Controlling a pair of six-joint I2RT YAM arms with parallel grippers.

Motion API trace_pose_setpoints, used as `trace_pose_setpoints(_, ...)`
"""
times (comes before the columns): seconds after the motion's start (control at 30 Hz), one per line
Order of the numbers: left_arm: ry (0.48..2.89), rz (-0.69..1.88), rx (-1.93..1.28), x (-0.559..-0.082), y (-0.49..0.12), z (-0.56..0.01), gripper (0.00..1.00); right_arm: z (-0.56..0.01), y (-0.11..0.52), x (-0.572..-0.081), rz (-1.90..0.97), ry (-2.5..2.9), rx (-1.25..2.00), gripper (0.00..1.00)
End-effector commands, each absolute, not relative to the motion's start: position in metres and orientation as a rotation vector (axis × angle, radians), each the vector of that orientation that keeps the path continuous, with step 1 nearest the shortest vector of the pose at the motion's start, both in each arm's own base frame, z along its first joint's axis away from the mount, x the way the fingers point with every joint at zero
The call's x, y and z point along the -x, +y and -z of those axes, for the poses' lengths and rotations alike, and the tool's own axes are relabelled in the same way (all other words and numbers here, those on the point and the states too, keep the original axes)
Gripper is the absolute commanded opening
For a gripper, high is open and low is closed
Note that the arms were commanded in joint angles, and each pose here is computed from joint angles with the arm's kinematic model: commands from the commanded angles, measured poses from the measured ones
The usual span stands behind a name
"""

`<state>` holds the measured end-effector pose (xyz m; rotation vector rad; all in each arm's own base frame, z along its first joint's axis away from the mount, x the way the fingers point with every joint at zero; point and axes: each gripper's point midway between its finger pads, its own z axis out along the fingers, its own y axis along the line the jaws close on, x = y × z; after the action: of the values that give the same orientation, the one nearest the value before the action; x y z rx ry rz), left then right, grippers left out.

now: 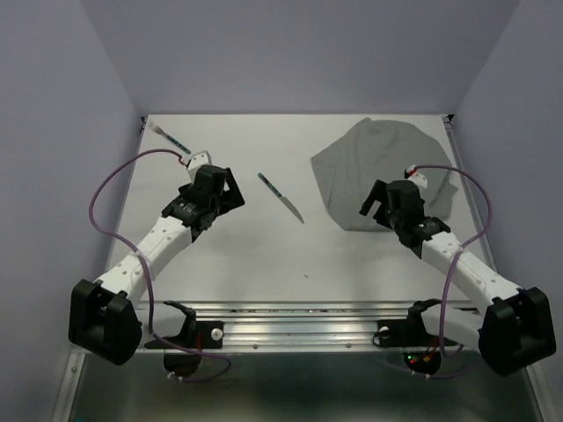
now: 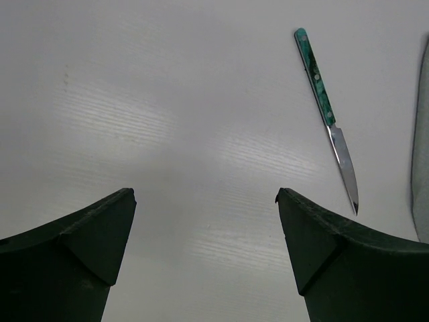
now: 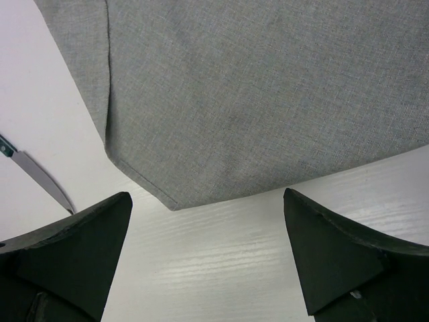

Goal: Fold the napkin into a case and place the utensils inside
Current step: Move the knife to the center of the board.

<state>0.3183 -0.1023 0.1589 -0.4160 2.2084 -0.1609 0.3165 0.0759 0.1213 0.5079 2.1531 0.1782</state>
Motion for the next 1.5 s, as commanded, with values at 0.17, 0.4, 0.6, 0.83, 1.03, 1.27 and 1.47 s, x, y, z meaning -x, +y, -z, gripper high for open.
trace_pose_setpoints(0.17,2.32,0.095,0.558,-0.32,-0.121,-0.135,0.98,-0.143,0.081,-0.319,-0.238,2.096,-0.475,1.0)
trace_pose_setpoints(0.4,2.339,0.082,0.58,-0.345,-0.166,-0.136,0.95,-0.152,0.083,-0.322,-0.242,2.088,-0.45,1.0)
trace_pose_setpoints(0.6,2.351,0.037,0.622,-0.386,-0.201,-0.134,0.88,-0.156,0.084,-0.32,-0.249,2.091,-0.458,1.0)
trace_pose_setpoints(0.83,2.379,0.058,0.621,-0.42,-0.236,-0.117,0.84,-0.157,0.08,-0.315,-0.238,2.093,-0.473,1.0)
trace_pose_setpoints(1.03,2.426,-0.033,0.623,-0.438,-0.245,-0.081,0.81,-0.156,0.08,-0.313,-0.241,2.106,-0.486,1.0)
trace_pose_setpoints(1.27,2.437,-0.116,0.636,-0.446,-0.244,-0.063,0.76,-0.155,0.078,-0.306,-0.245,2.102,-0.501,1.0)
trace_pose_setpoints(1.47,2.461,-0.153,0.659,-0.438,-0.239,-0.04,0.65,-0.155,0.076,-0.303,-0.241,2.1,-0.503,1.0)
